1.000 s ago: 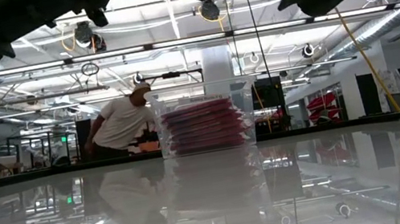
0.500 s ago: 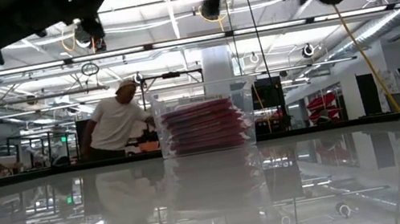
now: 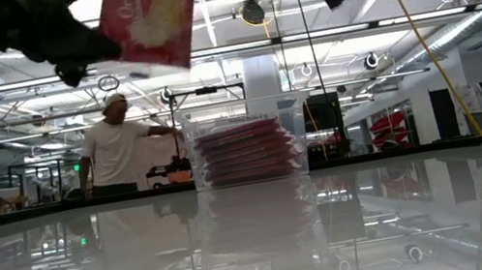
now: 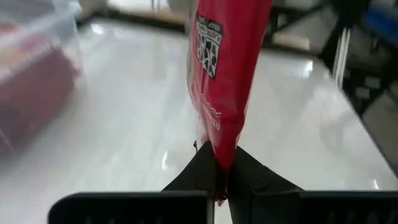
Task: Sort popcorn bags into baskets
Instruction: Put the popcorn bag into the transparent bin
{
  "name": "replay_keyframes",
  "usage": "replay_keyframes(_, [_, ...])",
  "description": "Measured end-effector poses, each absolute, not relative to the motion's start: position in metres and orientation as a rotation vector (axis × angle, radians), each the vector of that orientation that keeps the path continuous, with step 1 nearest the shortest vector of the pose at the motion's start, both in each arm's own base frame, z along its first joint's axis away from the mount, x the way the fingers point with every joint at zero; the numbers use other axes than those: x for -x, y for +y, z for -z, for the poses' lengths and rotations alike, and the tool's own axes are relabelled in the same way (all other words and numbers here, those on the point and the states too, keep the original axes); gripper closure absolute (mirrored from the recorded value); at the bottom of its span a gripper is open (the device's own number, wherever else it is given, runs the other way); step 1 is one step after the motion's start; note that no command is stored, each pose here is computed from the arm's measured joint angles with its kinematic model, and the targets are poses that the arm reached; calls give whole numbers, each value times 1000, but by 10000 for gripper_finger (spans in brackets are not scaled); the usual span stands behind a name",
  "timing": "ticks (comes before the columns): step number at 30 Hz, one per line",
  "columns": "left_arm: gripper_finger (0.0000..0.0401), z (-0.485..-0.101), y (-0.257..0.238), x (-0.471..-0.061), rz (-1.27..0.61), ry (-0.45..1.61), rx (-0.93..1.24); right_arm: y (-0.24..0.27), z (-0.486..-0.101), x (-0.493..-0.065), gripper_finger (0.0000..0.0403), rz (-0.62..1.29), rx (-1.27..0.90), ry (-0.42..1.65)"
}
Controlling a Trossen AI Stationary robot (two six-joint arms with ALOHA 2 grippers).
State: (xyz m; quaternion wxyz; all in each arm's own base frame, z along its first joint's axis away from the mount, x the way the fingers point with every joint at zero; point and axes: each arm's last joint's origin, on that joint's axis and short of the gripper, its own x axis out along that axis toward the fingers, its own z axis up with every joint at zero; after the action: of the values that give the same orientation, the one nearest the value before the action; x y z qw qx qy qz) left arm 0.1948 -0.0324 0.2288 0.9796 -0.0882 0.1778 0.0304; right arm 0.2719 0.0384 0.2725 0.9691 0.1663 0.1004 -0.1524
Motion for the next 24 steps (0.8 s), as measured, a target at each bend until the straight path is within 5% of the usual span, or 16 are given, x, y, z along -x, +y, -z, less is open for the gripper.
replay_keyframes(7, [386, -217, -37, -196, -110, 697, 198, 43, -304, -289, 274, 228, -207, 169])
replay_keyframes(24, [376, -186, -49, -219, -10, 1141, 250, 49, -265, -400, 269, 56, -16, 343])
